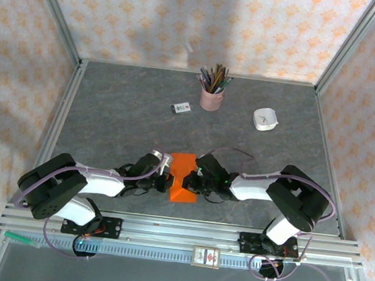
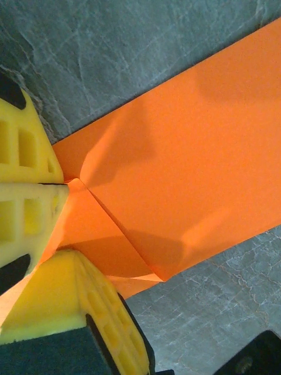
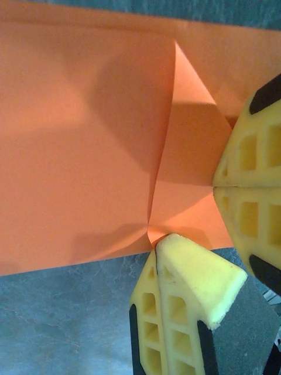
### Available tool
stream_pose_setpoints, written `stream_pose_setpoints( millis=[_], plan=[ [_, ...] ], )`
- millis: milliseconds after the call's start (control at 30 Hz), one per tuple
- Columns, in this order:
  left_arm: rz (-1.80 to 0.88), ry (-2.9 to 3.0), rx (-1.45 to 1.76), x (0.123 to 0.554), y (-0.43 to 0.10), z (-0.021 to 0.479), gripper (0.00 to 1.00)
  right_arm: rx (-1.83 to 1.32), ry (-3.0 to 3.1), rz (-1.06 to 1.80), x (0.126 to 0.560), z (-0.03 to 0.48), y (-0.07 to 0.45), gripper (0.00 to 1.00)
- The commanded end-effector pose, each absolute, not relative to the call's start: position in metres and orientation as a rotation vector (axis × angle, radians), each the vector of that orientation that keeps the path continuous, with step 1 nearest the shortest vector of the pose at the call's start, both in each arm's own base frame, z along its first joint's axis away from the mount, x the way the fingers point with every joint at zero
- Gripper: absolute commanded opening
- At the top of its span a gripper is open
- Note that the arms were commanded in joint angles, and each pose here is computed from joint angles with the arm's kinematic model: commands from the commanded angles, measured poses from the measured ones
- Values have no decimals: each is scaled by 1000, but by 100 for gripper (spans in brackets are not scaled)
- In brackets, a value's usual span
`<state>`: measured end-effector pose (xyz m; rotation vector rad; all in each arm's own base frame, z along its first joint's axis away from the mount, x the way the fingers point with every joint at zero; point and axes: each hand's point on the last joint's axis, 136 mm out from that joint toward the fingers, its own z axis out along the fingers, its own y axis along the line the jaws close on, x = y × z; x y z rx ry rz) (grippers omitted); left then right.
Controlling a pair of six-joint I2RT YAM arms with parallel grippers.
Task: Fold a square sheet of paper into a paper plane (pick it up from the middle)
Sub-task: Fold the triangle at the bottom-center of the table.
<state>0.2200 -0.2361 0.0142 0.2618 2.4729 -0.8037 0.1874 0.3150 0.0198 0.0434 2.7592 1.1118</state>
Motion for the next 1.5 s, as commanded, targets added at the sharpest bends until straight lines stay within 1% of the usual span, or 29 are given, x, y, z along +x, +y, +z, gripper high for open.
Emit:
stream_pose_setpoints(
  millis=[0,167,400,667,933,1067,1200,1300,1367,1467],
  plan=[
    [-648,2645,255,200,-208,-26,0,31,2742,1078,191,28,308,0],
    [-650,2645,256,200,-208,-25,0,17,2697,1150,196,47,319,0],
    [-649,2644,255,200,-208,-25,0,2,2702,1203,192,47,329,0],
    [-649,2647,257,200,-208,-26,0,-23,2746,1211,179,33,339,0],
    [-646,2643,255,201,-208,-24,0,-3,2803,1118,174,11,326,0],
    [-650,2617,254,209,-213,-14,0,30,2832,1082,170,0,318,0],
    [-676,2561,228,223,-222,9,11,54,2854,1056,167,-7,311,0],
    [-686,2516,199,231,-225,29,21,68,2860,1047,165,-9,308,0],
    [-697,2486,176,233,-224,43,26,75,2864,1042,164,-11,306,0],
    [-754,2464,148,228,-223,57,29,81,2863,1044,165,-11,307,0]
  ],
)
